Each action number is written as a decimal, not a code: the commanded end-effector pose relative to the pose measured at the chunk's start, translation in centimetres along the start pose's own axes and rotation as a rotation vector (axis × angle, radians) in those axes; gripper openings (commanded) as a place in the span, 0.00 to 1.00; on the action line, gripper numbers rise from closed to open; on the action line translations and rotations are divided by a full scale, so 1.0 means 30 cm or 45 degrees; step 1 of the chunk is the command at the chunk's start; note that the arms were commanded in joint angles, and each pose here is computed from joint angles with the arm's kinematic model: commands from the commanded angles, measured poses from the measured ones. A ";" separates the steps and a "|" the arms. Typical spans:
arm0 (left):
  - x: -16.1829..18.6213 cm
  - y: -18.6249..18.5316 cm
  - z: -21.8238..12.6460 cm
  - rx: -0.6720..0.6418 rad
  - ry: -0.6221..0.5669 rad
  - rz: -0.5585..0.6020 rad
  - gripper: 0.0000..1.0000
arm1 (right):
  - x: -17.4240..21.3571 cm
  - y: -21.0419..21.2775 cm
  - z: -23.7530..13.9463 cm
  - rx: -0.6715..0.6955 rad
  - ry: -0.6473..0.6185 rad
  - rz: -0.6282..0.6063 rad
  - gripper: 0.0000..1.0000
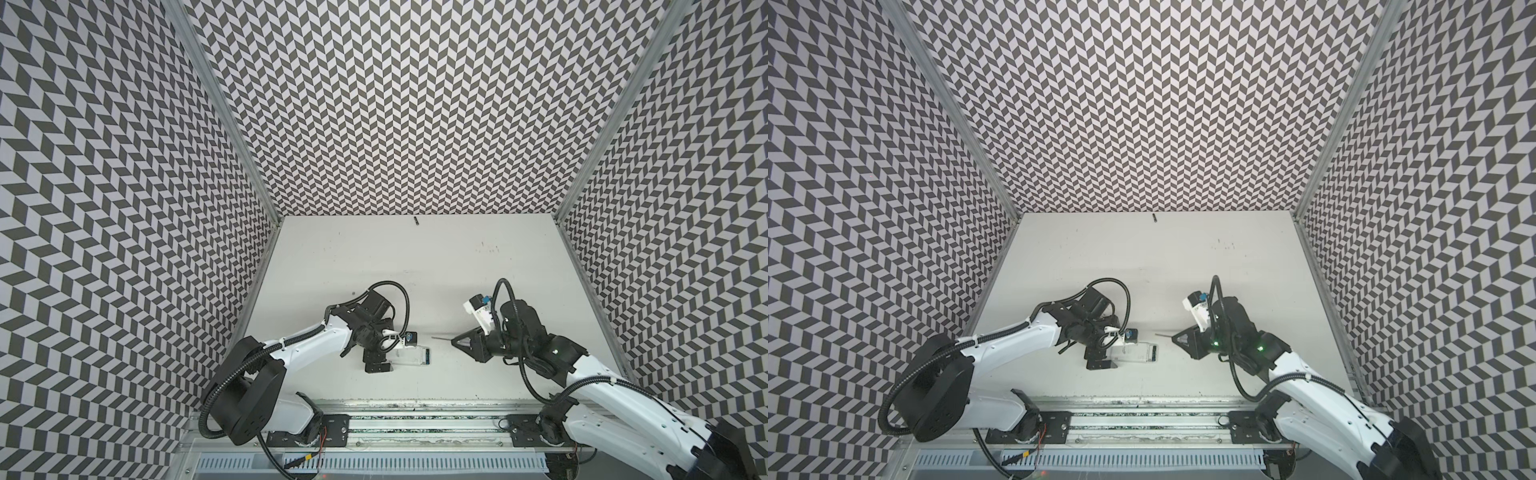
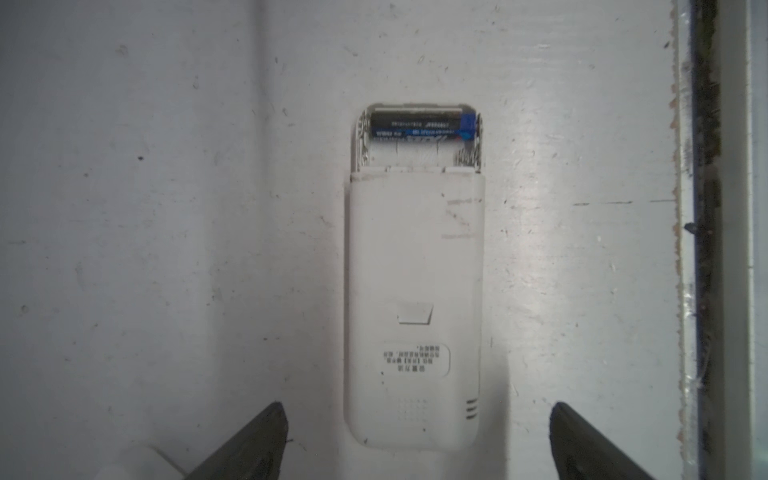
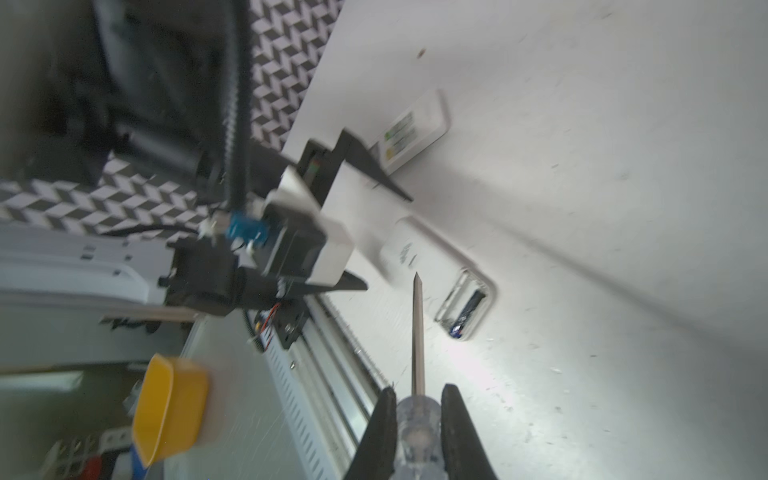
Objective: Unload the batteries from the remote control
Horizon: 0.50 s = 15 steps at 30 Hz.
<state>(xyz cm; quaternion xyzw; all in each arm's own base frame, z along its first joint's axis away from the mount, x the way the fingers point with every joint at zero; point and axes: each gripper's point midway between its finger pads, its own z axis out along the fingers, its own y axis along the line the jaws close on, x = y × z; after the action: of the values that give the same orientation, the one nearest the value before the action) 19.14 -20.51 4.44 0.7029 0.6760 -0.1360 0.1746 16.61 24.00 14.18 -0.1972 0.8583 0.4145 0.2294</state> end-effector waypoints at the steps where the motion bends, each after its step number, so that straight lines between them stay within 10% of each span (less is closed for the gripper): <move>1: 0.014 -0.006 -0.050 0.045 -0.035 -0.050 0.98 | 0.037 0.049 0.050 -0.111 0.063 -0.020 0.00; 15: 0.075 0.042 -0.032 0.095 0.015 0.069 0.93 | 0.163 0.019 0.192 -0.036 0.272 -0.064 0.00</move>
<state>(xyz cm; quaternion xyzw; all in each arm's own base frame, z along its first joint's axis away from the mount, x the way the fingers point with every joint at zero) 20.89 -17.97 4.53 0.7091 0.6732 -0.1383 0.1575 12.63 27.56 8.33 -0.2685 0.8728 0.3913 0.1142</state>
